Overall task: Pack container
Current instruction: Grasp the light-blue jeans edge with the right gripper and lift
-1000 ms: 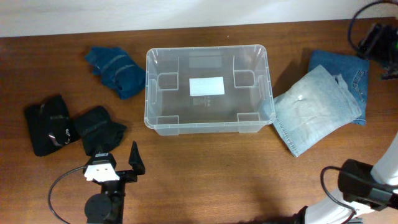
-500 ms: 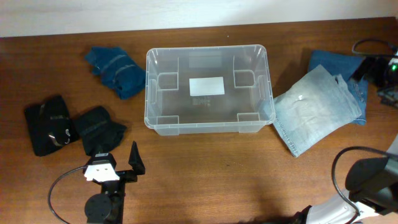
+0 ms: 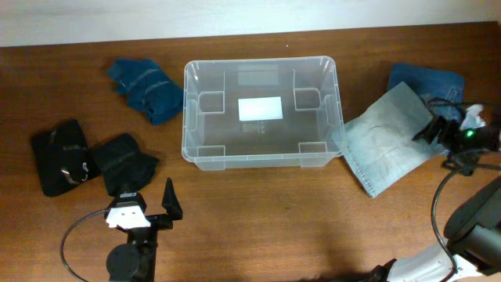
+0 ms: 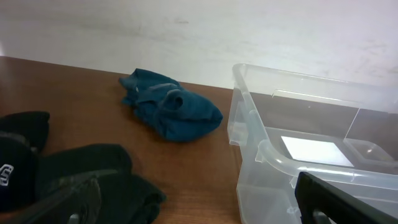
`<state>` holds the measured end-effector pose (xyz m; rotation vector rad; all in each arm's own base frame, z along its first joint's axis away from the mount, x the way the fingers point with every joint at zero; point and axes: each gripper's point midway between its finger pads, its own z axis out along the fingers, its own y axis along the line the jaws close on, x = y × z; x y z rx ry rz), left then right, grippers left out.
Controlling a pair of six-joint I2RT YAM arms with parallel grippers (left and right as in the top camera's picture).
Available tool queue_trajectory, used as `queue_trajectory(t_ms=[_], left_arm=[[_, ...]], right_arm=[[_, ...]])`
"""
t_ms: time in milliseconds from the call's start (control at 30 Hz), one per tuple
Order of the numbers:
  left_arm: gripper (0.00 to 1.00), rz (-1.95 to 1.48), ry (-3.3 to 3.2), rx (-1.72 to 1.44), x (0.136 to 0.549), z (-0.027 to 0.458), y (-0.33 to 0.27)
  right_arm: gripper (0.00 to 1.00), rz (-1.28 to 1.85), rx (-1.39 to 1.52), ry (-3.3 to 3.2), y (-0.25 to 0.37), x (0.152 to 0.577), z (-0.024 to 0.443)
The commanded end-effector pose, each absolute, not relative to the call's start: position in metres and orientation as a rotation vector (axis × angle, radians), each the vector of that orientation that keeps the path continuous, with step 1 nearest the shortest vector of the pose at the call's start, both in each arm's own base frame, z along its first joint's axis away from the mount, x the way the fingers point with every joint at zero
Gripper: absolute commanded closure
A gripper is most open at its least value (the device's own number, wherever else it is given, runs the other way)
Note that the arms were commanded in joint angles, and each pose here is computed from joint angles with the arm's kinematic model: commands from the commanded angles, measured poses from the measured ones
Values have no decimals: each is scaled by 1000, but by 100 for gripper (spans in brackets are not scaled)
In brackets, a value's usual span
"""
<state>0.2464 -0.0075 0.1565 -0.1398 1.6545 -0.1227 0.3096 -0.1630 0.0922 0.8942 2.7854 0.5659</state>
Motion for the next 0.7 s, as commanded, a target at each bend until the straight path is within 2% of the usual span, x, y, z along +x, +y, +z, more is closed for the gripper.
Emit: queue_trajectory(t_ms=[0,133,300,433,500,567,600,667], left_arm=[[1,-115,1657,-123,247,154,-8],[0,-115,1657,-123,247,154,-8],[1,-115,1657,-123,247,154,-8],[1,-115,1657,-123,247,154,-8],[1,-115,1657,-123,247,154,-8],[1,-115,1657,-123,247,154,-8],[1,-115,1657,-123,247,154,-8],[1,-115,1657,-123,247,154,-8]], right_arm=[[3,688,766,2776,-141,306,67],[3,686,752,2743,-135,303,36],[6,704,702,2680,-130,310,23],[16,680,635,2665,-125,321,20],[28,667,585,2660,-120,329,21],[45,660,536,2658,-113,336,22],[54,657,514,2658,-110,340,22],[79,657,482,2659,-104,344,23]])
